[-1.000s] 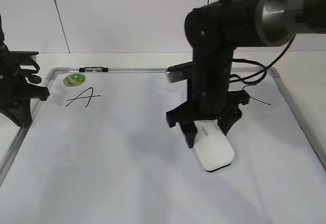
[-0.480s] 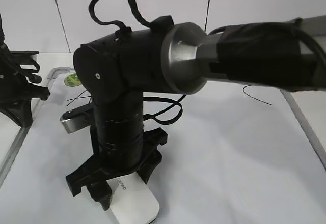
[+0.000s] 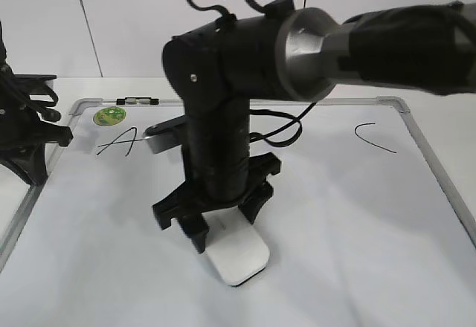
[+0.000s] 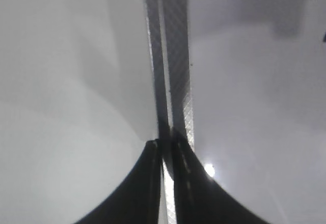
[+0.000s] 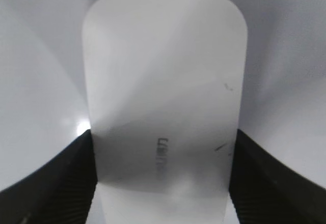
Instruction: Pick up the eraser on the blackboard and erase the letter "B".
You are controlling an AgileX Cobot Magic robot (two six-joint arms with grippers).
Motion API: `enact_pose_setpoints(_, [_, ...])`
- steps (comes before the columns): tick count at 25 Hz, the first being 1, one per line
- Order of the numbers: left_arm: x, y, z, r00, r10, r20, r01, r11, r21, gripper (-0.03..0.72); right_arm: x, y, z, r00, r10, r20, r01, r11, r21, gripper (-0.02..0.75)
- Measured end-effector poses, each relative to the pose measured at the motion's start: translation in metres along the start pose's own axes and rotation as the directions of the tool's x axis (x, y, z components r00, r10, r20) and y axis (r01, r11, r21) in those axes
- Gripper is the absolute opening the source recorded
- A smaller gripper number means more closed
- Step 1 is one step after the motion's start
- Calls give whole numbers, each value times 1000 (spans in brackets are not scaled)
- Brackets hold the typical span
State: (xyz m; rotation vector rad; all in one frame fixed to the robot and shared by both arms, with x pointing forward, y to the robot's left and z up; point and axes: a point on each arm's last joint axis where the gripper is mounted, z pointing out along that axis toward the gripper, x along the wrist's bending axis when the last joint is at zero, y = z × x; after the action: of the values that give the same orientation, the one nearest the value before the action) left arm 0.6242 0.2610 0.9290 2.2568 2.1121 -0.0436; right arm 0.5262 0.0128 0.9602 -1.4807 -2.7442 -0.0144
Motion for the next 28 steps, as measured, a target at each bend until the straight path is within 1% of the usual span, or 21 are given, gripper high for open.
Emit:
enact_pose_setpoints(3, [0,0,0,1000,0,0,0,1000,0,22,-33,7,-1,997,67,24,-66,998,-6,556])
enact_pose_setpoints(10, [0,0,0,1000,0,0,0,1000,-1,22,-124,12,-3,963,262,58,-261,965,-18,555])
enact_pose_setpoints(13, [0,0,0,1000,0,0,0,1000,0,22,-153,10,-4,944,326,60,-325,945,-21,555])
enact_pose_setpoints(15, [0,0,0,1000,0,0,0,1000,0,22,-162,9,-4,939,339,63,-338,941,-21,555])
enact_pose_setpoints(19, [0,0,0,1000,0,0,0,1000,0,22,-163,6,-16,943,327,58,-324,945,-47,555])
enact_pose_setpoints(23, [0,0,0,1000,0,0,0,1000,0,22,-166,-1,-45,942,330,56,-322,939,-118,555])
enact_pose_setpoints(28, [0,0,0,1000,0,0,0,1000,0,22,-185,-17,-77,923,385,28,-374,910,-182,555])
